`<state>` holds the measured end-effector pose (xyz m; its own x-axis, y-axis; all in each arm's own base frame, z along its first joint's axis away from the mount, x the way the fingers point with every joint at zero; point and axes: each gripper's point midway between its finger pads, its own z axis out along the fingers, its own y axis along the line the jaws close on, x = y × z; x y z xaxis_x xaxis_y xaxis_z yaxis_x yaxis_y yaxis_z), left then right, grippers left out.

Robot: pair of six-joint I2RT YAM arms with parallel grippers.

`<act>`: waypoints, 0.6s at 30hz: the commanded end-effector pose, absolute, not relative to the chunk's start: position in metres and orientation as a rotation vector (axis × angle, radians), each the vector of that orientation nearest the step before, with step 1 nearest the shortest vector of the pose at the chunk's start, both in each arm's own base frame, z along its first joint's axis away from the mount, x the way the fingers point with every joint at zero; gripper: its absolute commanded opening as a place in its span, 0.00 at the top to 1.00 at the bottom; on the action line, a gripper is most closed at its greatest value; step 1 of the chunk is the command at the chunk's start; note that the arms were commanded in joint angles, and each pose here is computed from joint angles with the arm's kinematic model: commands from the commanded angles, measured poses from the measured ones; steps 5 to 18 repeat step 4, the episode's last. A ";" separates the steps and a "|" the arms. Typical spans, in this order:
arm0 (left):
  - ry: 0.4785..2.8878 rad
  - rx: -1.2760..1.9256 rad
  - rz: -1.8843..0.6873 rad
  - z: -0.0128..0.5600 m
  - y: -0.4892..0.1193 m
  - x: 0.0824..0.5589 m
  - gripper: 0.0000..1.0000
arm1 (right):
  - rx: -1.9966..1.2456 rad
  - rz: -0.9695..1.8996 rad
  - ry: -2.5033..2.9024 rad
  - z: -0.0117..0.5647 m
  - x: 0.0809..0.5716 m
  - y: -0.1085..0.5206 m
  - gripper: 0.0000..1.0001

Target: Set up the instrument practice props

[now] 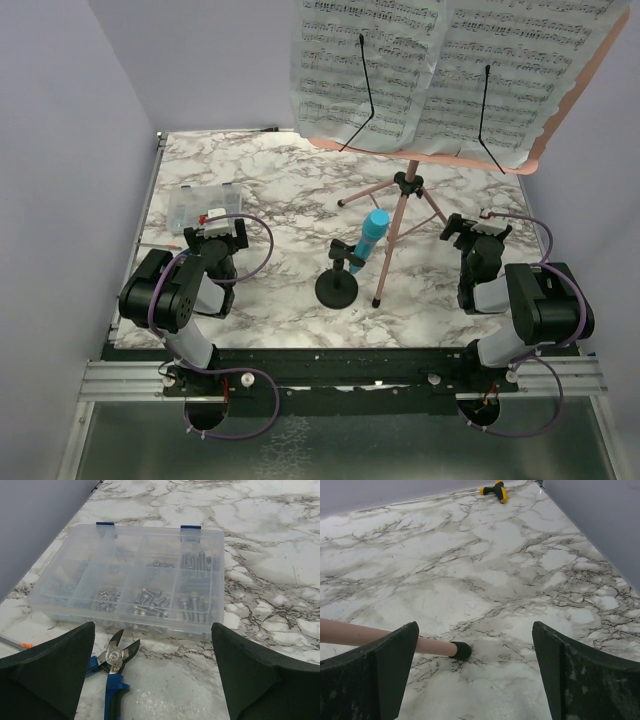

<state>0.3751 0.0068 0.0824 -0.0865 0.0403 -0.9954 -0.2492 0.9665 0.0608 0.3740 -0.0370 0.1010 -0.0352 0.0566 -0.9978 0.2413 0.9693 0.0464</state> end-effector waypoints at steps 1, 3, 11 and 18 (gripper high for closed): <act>1.646 -0.178 0.243 0.083 0.007 0.379 0.01 | 0.221 -0.153 1.597 0.103 0.377 -0.038 0.00; 1.648 -0.177 0.239 0.082 0.006 0.380 0.01 | 0.221 -0.153 1.598 0.103 0.376 -0.037 0.00; 1.648 -0.178 0.239 0.083 0.007 0.379 0.01 | 0.220 -0.152 1.598 0.103 0.377 -0.037 0.00; 1.648 -0.178 0.239 0.083 0.007 0.379 0.01 | 0.220 -0.152 1.598 0.103 0.377 -0.037 0.00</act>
